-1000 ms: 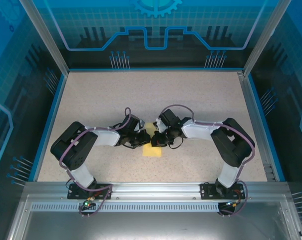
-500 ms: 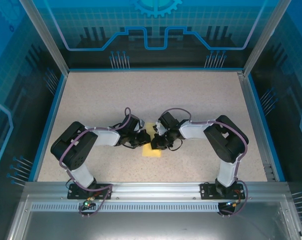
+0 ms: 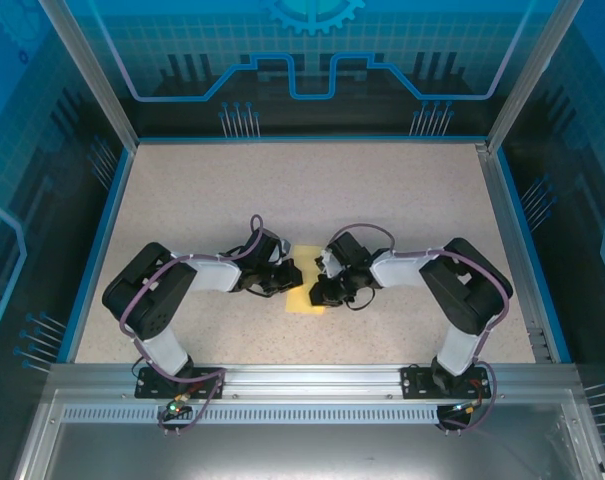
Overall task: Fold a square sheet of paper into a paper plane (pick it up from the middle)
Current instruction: Fold the triangle a second time at the center of the table.
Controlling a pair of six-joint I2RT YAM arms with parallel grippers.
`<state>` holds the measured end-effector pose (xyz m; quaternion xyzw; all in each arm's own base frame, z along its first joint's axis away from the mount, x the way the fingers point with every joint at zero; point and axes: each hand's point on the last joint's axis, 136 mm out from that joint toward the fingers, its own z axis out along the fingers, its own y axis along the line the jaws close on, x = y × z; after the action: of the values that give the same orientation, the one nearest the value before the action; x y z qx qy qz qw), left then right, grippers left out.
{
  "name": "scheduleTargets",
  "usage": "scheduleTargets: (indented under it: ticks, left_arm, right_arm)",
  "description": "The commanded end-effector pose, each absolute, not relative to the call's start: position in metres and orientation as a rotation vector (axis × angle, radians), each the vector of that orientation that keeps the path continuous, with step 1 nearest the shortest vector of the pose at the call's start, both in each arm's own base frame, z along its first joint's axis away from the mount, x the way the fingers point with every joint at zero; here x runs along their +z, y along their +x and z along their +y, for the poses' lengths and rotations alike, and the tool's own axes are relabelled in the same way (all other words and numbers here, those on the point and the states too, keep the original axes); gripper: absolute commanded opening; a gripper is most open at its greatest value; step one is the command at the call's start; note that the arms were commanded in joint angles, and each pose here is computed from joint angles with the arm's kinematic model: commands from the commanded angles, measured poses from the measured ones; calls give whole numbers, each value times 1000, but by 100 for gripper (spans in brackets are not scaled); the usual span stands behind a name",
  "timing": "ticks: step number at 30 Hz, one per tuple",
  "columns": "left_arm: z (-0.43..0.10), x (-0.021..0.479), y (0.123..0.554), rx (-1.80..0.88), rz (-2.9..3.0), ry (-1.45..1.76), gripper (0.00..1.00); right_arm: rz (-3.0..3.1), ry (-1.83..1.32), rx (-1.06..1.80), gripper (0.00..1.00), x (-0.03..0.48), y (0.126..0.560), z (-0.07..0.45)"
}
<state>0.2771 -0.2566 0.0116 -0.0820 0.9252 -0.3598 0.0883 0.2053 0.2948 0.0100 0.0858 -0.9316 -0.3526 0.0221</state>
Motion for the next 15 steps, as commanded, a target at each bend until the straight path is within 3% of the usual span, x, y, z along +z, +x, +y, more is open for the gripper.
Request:
scheduleTargets:
  ticks: [1, 15]
  left_arm:
    - [-238, -19, 267, -914, 2849, -306, 7]
    - [-240, -19, 268, -917, 2850, -301, 7]
  right_arm:
    - [-2834, 203, -992, 12, 1, 181, 276]
    - [-2833, 190, -1014, 15, 3, 173, 269]
